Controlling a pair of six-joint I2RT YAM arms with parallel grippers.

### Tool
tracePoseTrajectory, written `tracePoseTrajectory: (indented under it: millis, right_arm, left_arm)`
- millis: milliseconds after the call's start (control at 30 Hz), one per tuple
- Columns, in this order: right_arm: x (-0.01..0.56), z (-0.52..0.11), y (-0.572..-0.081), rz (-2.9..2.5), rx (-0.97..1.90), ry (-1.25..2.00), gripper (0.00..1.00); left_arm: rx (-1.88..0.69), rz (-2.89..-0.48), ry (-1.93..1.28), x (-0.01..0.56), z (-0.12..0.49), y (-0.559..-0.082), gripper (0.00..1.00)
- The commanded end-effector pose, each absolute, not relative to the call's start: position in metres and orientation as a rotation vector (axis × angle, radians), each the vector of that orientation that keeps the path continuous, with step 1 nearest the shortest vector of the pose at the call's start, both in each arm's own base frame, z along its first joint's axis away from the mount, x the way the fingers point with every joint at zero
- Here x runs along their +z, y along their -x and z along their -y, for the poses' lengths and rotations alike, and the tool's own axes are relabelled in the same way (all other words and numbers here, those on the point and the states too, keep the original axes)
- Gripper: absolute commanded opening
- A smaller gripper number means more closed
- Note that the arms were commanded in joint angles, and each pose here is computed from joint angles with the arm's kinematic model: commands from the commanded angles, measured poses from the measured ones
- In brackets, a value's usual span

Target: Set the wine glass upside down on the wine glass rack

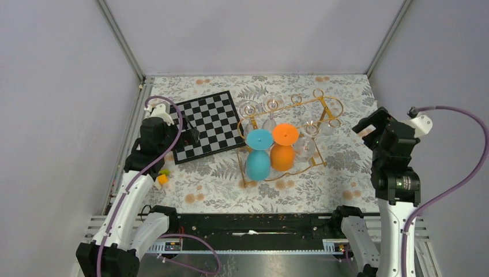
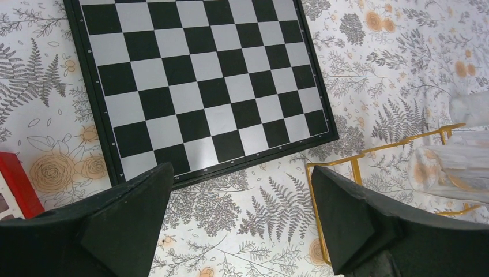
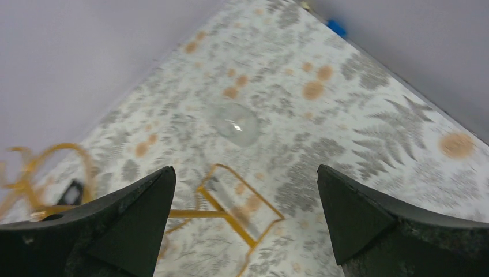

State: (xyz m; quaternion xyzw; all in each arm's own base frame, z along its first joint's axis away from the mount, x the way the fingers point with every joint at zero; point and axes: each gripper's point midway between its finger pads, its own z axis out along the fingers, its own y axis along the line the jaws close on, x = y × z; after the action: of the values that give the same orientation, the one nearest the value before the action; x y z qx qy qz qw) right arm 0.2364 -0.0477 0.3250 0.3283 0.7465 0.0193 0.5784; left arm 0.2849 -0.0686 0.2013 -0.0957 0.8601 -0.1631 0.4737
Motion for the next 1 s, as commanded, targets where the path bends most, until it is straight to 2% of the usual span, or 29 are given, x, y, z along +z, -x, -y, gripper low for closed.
tracePoseTrajectory:
  millis: [0,167,333,433,667,800,967]
  right_arm:
    - [0.275,0.088,-0.212,-1.726,-0.215,-0.935,1.0]
    - [0.202,0.091,-0.194,-1.757,-0.261,-0.959,1.0]
    - [0.143,0.081,-0.208,-1.826,-0.237,-0.793,1.0]
    - [0.131,0.074,-0.226,-1.811,-0.19,-0.703,0.99]
    - [0.123,0.056,-0.276,-1.668,-0.083,-0.451,0.9]
    - [0.116,0.051,-0.286,-1.637,-0.121,-0.292,0.94]
    - [0.114,0.043,-0.299,-1.631,-0.09,-0.224,1.0]
  left_arm:
    - [-0.375,-2.025,0.255,0.207,0.06,-0.301,0.99]
    - [-0.264,-1.947,0.253,0.206,0.042,-0.307,0.99]
    - [-0.185,-1.814,0.239,0.21,0.028,-0.313,0.99]
    - [-0.133,-1.762,0.222,0.204,0.02,-0.317,0.99]
    - [0.016,-1.68,0.305,0.156,-0.008,-0.322,0.99]
    - [0.076,-1.648,0.284,0.132,-0.015,-0.325,0.99]
    - [0.038,-1.546,0.129,0.151,0.002,-0.345,0.99]
